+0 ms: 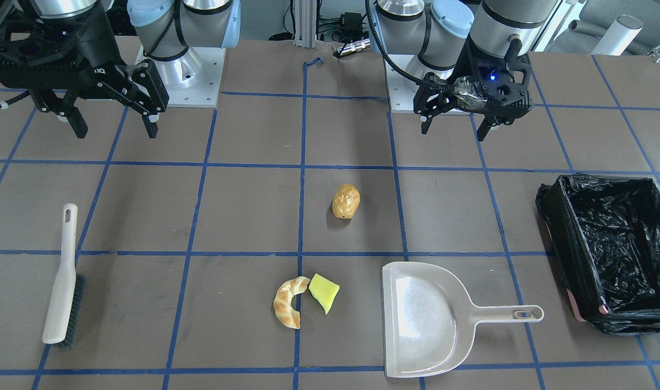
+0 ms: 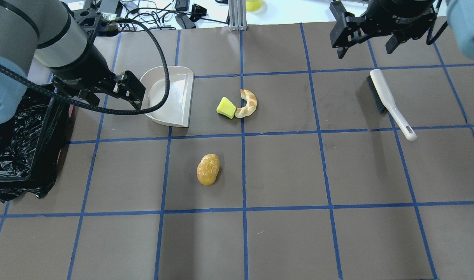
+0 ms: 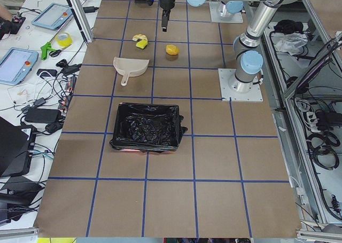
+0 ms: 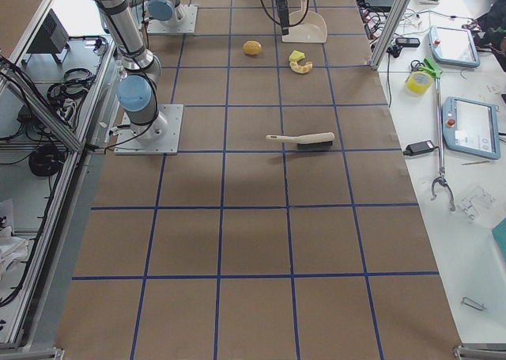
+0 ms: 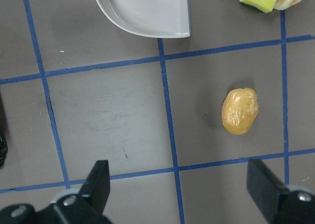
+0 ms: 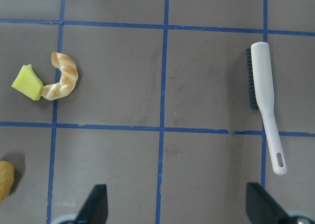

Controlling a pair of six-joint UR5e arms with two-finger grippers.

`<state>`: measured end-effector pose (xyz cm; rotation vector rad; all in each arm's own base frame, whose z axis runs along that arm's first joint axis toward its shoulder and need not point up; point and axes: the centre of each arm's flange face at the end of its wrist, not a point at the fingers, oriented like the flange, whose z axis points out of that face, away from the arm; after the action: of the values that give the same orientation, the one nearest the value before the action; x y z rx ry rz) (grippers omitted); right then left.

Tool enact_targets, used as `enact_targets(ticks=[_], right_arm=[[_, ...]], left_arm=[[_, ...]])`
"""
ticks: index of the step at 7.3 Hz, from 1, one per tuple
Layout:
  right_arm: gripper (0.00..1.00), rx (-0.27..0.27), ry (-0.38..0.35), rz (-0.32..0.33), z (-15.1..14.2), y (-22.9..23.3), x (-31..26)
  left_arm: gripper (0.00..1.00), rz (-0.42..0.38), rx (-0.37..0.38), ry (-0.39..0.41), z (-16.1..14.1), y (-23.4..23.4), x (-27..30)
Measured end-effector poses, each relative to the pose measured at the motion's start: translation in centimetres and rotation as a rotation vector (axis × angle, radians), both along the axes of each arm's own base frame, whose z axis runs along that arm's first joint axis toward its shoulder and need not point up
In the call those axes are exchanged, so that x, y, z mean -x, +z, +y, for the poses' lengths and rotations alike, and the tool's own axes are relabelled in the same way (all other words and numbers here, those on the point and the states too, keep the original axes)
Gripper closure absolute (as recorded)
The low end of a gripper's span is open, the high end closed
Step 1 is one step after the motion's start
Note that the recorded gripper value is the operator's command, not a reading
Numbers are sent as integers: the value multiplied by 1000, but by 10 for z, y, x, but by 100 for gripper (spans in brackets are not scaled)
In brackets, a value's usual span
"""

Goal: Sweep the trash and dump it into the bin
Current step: 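Grasp the dustpan handle with the left gripper while the right gripper grasps the brush handle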

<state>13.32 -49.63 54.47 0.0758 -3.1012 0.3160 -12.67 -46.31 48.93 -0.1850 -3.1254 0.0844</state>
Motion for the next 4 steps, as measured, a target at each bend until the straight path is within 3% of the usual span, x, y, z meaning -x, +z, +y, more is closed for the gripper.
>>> enact_targets(ticks=[4], right_arm=[[0,-27,4,-4,2,-11,0]], left_arm=[[0,-2,1,4,-1,0,-2]])
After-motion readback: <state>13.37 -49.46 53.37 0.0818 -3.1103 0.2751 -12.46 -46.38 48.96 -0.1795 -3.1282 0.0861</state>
